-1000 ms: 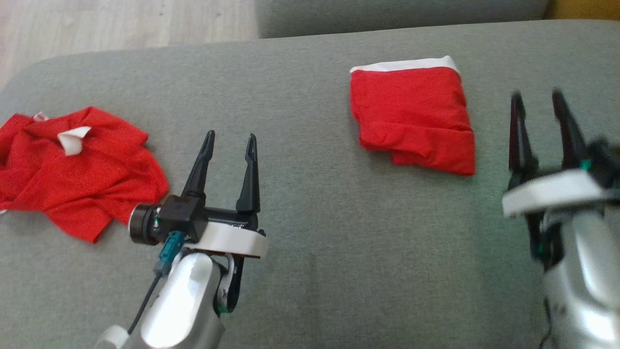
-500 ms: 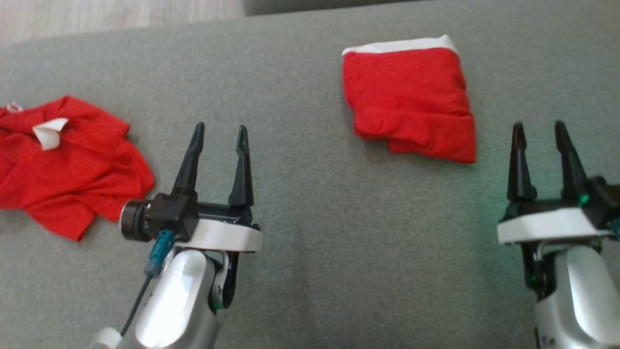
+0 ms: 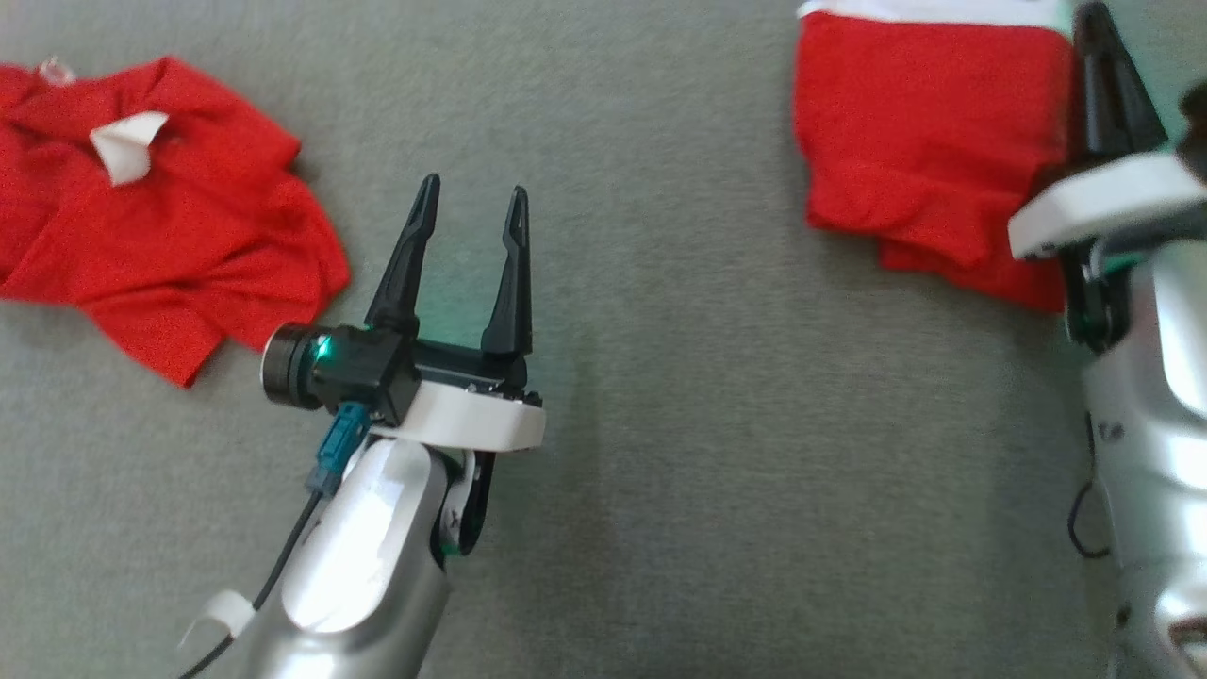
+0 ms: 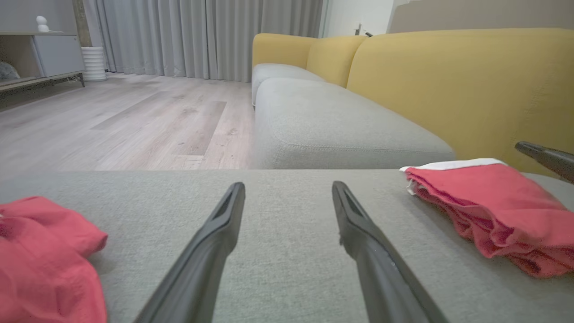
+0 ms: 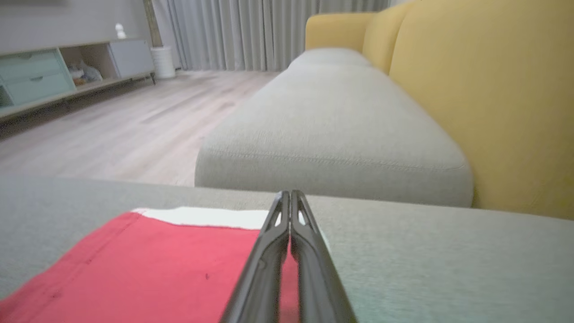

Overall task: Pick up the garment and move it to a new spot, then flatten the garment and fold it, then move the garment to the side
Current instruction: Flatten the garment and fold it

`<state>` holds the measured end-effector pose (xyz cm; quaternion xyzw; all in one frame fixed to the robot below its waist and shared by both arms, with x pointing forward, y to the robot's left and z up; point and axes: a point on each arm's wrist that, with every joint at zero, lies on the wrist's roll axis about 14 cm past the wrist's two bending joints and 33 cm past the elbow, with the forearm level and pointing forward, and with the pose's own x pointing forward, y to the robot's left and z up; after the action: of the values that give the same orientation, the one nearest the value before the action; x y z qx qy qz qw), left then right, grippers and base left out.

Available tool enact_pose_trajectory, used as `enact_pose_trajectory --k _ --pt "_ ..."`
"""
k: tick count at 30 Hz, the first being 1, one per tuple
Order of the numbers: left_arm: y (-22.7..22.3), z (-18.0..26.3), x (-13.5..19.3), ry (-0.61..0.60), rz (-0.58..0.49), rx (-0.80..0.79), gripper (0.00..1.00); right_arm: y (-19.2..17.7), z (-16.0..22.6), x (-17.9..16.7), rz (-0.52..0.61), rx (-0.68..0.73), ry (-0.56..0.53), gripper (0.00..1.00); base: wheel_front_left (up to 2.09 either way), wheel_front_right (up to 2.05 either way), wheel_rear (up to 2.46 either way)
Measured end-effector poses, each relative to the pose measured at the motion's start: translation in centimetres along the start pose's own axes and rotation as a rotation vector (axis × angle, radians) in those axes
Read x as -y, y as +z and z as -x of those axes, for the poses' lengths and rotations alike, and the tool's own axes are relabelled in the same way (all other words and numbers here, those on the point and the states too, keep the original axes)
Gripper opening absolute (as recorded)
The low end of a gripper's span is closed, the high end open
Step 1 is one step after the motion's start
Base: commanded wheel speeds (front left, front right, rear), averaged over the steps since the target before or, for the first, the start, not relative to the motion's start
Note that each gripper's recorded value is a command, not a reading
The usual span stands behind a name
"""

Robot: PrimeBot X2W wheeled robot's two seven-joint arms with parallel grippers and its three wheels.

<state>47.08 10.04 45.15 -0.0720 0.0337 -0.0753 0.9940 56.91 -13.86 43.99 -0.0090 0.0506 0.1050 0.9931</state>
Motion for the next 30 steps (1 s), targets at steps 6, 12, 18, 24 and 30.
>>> enact_pose_trajectory --k 6,12,18,24,30 --pt "-0.9 0.0 -1.7 0.040 -0.012 -0.025 1.00 -7.1 -1.6 -2.4 0.040 -0.244 0.074 0.00 0.00 0.00 0.00" --pt "-0.1 0.2 -1.6 0.043 -0.017 -0.008 1.00 -5.8 -1.8 -3.1 0.058 -0.186 0.094 0.00 0.00 0.00 0.00" --pt "1.3 0.3 -0.8 0.025 -0.017 0.025 1.00 -2.6 -1.6 -7.5 0.041 -0.102 0.178 0.00 0.00 0.00 0.00" --pt "1.5 0.5 -1.1 0.033 -0.017 0.029 1.00 -4.5 -0.8 -10.2 0.041 -0.169 0.253 0.00 0.00 0.00 0.00" --pt "1.7 0.7 -1.4 0.042 -0.018 0.031 1.00 -6.5 -0.1 -11.2 0.046 -0.255 0.290 0.00 0.00 0.00 0.00"
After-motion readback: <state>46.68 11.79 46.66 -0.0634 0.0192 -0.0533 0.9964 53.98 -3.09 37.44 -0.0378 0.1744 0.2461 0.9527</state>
